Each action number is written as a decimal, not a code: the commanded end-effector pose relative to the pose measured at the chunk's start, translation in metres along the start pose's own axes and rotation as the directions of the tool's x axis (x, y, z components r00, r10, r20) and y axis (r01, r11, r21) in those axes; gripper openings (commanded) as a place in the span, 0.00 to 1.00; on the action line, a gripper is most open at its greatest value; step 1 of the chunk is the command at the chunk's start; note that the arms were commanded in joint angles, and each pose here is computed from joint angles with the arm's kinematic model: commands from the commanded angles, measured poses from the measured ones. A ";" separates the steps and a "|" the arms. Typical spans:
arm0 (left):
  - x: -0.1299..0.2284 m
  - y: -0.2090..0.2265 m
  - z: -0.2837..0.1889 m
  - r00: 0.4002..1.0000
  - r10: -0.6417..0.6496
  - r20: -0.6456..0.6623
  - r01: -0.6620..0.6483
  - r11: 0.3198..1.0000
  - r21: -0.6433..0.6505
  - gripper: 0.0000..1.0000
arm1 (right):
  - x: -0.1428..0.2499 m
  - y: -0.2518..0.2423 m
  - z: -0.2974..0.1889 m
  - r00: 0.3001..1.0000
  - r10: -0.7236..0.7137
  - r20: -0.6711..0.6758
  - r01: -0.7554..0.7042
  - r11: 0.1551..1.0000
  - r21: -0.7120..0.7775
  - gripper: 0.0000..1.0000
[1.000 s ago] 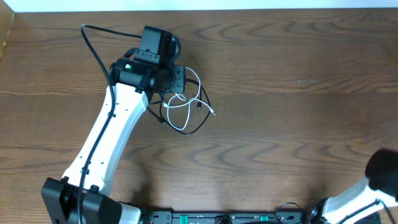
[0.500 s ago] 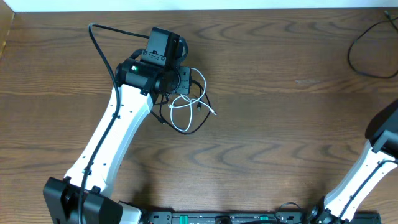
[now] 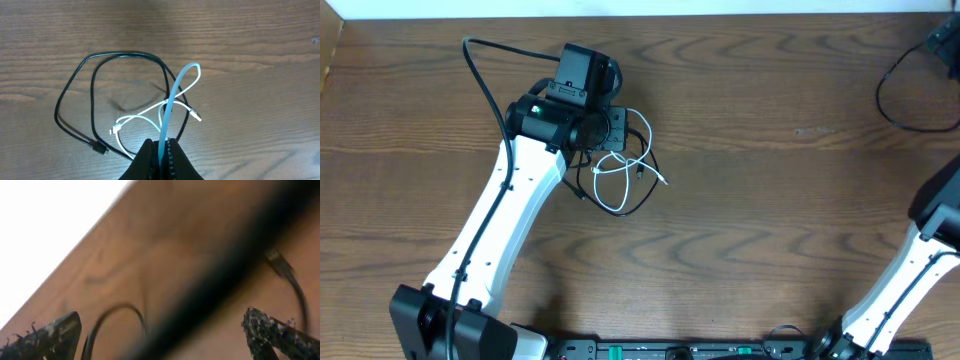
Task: Untangle cables
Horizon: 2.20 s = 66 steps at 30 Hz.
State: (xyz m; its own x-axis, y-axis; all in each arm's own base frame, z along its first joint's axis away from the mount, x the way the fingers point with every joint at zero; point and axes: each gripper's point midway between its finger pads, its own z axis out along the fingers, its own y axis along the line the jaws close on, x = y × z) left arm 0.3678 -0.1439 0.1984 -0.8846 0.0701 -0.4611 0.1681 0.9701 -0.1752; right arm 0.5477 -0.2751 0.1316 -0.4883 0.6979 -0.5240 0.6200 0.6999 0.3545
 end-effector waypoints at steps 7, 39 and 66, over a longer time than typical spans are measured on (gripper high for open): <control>0.000 0.000 0.007 1.000 -0.012 -0.016 0.012 1.000 -0.001 0.07 | 0.053 0.028 -0.139 0.970 -0.025 -0.243 0.009 0.998 -0.065 0.99; -0.026 0.007 -0.090 0.976 -0.129 0.178 0.094 0.977 0.189 0.41 | 0.299 0.220 -0.166 0.547 -0.706 -0.449 0.418 0.696 -0.585 0.92; -0.015 0.086 -0.101 0.936 -0.311 0.166 0.301 0.950 0.085 0.42 | 0.531 0.243 -0.133 0.419 -0.733 -0.536 0.382 0.678 -0.628 0.77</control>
State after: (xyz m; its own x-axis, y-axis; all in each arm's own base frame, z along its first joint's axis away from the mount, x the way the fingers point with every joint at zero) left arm 0.3500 -0.0388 0.2746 -0.8122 -0.2643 -0.5201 -0.0645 0.9267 -0.3701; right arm 0.3693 0.2756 0.0520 -0.9872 -0.1317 -0.0903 -0.1594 0.8411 0.5168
